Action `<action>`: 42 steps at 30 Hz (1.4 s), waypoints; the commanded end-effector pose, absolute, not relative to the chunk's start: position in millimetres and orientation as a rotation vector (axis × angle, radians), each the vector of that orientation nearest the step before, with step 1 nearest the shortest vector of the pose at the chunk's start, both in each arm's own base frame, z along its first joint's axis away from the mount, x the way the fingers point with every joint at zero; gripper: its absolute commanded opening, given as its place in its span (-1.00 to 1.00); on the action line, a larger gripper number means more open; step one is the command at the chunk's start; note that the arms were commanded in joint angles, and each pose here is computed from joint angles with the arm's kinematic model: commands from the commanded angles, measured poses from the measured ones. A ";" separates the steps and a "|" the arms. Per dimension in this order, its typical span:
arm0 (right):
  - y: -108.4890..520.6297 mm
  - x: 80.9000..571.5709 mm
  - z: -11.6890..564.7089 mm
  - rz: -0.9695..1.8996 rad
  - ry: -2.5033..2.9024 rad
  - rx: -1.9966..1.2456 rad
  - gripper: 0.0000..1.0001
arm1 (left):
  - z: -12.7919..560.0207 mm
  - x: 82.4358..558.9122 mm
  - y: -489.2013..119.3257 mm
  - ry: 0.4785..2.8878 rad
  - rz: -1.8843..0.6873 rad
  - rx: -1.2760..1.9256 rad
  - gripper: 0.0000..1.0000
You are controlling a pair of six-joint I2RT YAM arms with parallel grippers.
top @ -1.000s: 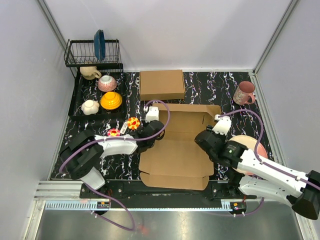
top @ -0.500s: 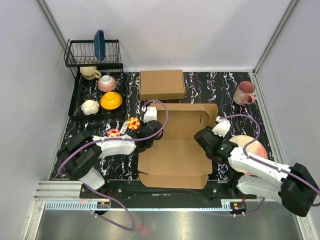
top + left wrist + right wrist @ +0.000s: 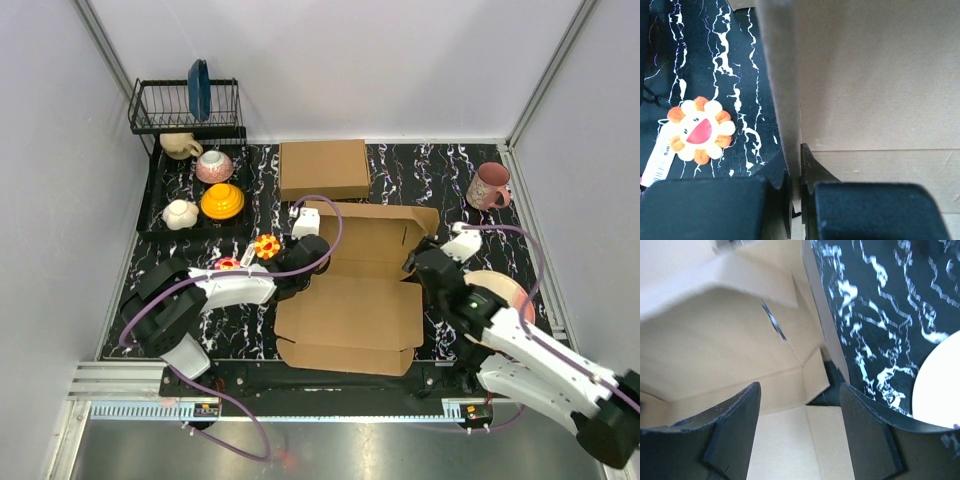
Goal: Fold the paper box
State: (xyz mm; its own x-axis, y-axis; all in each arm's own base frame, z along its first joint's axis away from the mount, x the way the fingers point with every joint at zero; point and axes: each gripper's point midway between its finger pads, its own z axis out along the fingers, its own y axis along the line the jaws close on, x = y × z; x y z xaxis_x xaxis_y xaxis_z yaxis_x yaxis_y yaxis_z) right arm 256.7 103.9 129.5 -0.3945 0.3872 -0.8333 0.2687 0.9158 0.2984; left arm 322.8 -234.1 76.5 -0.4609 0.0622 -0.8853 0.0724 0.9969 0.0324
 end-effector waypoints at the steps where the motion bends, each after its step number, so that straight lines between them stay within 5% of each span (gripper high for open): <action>1: 66.9 251.2 192.7 0.085 1.845 0.551 0.41 | 83.2 328.6 -228.2 2.027 0.056 0.122 -1.00; 18: 49.6 284.3 152.1 -0.185 1.953 0.526 0.19 | 87.4 330.0 -233.9 2.026 0.041 0.159 -1.00; 30: 66.2 320.0 138.2 -0.127 1.977 0.492 0.04 | 86.9 331.5 -235.9 2.023 0.043 0.171 -1.00; 42: 60.4 279.7 177.9 0.035 1.948 0.458 0.15 | 88.1 333.8 -235.6 2.027 0.073 0.188 -1.00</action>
State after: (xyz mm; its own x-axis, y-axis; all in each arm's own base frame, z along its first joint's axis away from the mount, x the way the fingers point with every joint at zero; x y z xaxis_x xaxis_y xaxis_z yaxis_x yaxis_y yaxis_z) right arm 292.2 57.2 174.6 -0.3070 0.3319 -0.8919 0.3487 0.9113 0.2191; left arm 328.5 -237.1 84.2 -0.4448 0.1048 -0.8895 0.0959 0.9930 0.0691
